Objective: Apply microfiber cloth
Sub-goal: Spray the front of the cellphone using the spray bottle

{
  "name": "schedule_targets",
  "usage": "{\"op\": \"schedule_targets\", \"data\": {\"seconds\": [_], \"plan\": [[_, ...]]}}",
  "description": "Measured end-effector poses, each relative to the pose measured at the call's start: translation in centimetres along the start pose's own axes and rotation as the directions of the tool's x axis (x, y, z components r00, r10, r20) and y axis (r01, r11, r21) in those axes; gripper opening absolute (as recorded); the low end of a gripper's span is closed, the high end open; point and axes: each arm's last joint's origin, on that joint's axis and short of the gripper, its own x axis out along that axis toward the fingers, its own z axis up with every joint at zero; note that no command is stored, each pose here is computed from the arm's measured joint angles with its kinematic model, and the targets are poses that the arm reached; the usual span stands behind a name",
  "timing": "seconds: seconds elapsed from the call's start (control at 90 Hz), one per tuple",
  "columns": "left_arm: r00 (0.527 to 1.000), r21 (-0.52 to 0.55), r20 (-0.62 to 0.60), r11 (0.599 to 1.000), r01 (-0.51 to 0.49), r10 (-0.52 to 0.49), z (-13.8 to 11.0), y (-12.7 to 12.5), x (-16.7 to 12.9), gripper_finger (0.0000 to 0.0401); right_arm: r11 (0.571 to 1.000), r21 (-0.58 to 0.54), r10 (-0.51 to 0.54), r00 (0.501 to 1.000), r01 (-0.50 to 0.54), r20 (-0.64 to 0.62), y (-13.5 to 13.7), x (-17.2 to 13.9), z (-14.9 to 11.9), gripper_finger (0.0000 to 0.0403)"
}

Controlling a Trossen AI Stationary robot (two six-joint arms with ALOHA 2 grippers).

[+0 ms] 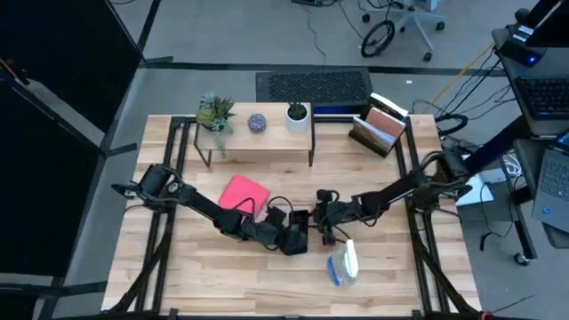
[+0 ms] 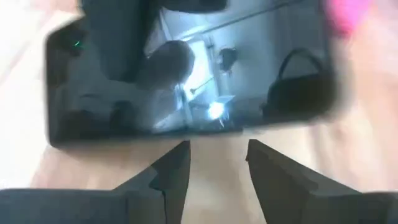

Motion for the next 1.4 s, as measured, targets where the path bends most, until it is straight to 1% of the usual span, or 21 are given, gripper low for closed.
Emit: {"op": "schedule_targets", "data": {"seconds": [0.111, 0.178, 0.3, 0.411, 0.511, 0.622, 0.722, 0.856, 0.944, 1.011, 1.056, 1.2, 1.322, 1.4], "plan": [[1.0, 0.098, 0.02, 0.995, 0.001, -0.003, 0.7, -0.5, -0.7, 0.001, 0.998, -0.011, -0.057, 0.998, 0.057, -0.029, -1.1, -3.2, 0.9, 0.0179], [1.0, 0.148, 0.028, 0.989, -0.002, -0.002, 1.2, -0.8, -1.3, 0.0009, 0.998, -0.007, -0.07, 0.997, 0.069, -0.045, -1.6, -5.2, 1.3, 0.0197], [0.999, 0.218, 0.041, 0.976, -0.007, -0.002, 2.2, -1.2, -2.0, 0.0008, 0.995, 0.078, -0.062, 0.997, 0.065, -0.05, -2.4, -9.3, 1.5, 0.0235], [0.998, 0.237, 0.058, 0.971, -0.002, -0.012, 3.2, -1.7, -2.8, 0.0008, 0.985, 0.165, -0.042, 0.997, 0.053, -0.068, -2.8, -13.0, 0.9, 0.0263], [0.998, 0.253, 0.065, 0.967, -0.015, -0.002, 3.8, -1.7, -3.2, 0.0008, 0.968, 0.248, -0.027, 0.998, 0.041, -0.059, -3.2, -15.8, 0.2, 0.0279], [0.998, 0.253, 0.068, 0.967, -0.029, 0.012, 4.1, -1.4, -3.0, 0.0007, 0.951, 0.309, -0.018, 0.999, 0.03, -0.043, -3.7, -17.9, -0.5, 0.0283], [0.997, 0.246, 0.078, 0.969, -0.023, 0.004, 4.4, -1.5, -3.0, 0.0008, 0.919, 0.394, 0.05, 0.998, -0.03, -0.043, -3.8, -19.4, -1.3, 0.028], [0.997, 0.246, 0.077, 0.969, -0.022, 0.003, 4.3, -1.5, -3.0, 0.0013, 0.85, 0.504, 0.205, 0.977, -0.153, -0.049, -3.2, -20.5, -2.0, 0.0273], [0.998, 0.245, 0.068, 0.969, -0.013, -0.004, 4.3, -1.5, -3.0, 0.0014, 0.827, 0.523, 0.282, 0.957, -0.206, -0.068, -2.3, -20.7, -2.2, 0.027], [0.998, 0.246, 0.067, 0.969, -0.013, -0.004, 4.3, -1.5, -3.0, 0.0014, 0.822, 0.519, 0.328, 0.94, -0.234, -0.097, -1.4, -20.5, -2.3, 0.027], [0.998, 0.245, 0.068, 0.969, -0.013, -0.004, 4.3, -1.5, -3.0, 0.0015, 0.823, 0.517, 0.344, 0.93, -0.235, -0.126, -0.7, -20.3, -2.6, 0.027], [0.998, 0.246, 0.068, 0.969, -0.012, -0.005, 4.3, -1.6, -3.0, 0.0016, 0.827, 0.525, 0.356, 0.909, -0.199, -0.216, 1.8, -18.9, -3.4, 0.027], [0.998, 0.245, 0.07, 0.97, -0.009, -0.009, 4.4, -1.6, -3.0, 0.0016, 0.837, 0.514, 0.353, 0.903, -0.189, -0.243, 4.4, -17.5, -3.5, 0.027], [0.997, 0.245, 0.07, 0.97, -0.008, -0.009, 4.4, -1.7, -3.0, 0.0016, 0.843, 0.504, 0.342, 0.91, -0.186, -0.236, 5.8, -16.5, -3.5, 0.027]]}}
